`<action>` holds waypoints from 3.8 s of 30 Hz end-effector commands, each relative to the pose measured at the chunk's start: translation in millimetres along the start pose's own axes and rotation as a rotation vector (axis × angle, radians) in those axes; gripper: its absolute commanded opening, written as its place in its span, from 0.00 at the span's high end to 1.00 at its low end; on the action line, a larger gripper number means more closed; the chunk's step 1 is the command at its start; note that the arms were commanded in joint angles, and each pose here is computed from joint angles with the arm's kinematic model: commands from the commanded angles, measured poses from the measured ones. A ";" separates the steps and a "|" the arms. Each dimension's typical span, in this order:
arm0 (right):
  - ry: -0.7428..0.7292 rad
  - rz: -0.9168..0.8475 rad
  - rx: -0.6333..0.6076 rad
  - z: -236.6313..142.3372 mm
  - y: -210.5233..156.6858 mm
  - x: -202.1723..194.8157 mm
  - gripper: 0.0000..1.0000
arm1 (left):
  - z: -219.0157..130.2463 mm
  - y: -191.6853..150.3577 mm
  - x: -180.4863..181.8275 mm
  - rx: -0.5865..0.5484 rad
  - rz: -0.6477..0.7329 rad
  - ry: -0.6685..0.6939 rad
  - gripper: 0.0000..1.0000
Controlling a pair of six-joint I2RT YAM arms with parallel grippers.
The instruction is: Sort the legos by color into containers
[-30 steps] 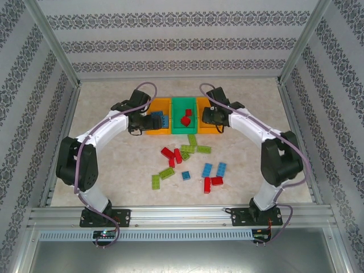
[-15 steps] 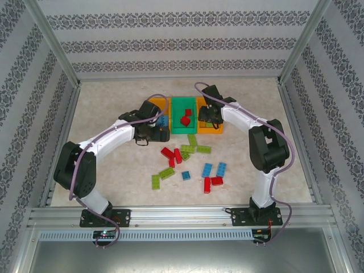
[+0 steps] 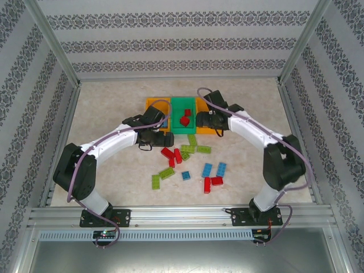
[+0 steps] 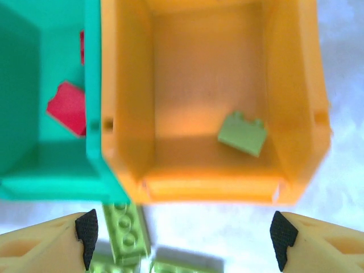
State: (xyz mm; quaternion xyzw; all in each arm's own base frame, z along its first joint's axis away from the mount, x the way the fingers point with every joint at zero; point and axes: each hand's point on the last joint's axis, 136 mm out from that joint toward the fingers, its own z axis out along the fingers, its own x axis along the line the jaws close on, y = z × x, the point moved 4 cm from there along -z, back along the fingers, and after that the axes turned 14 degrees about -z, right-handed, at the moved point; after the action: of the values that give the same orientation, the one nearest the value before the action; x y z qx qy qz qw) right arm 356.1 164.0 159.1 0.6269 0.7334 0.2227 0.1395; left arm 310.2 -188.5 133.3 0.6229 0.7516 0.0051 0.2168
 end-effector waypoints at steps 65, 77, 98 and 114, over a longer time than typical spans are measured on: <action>0.198 -0.058 0.096 -39.1 -85.5 80.5 0.78 | -25.3 7.2 21.6 -0.157 0.019 0.120 0.01; 0.301 -0.026 0.029 33.2 54.2 87.0 0.76 | -9.5 -5.2 18.2 -0.051 -0.073 0.094 0.01; 0.233 0.024 -0.011 75.8 108.6 84.5 0.36 | 19.7 -39.4 2.8 0.163 -0.463 -0.034 0.01; 0.242 -0.009 -0.207 -9.6 101.1 67.0 0.31 | 39.8 -38.4 -4.1 0.202 -0.668 0.015 0.05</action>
State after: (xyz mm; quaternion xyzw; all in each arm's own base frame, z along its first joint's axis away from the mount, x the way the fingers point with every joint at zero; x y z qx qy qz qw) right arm 426.2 248.9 202.7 0.5862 0.7271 0.3481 0.0805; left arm 283.5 -203.6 87.8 0.3874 0.9018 -0.1278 0.1424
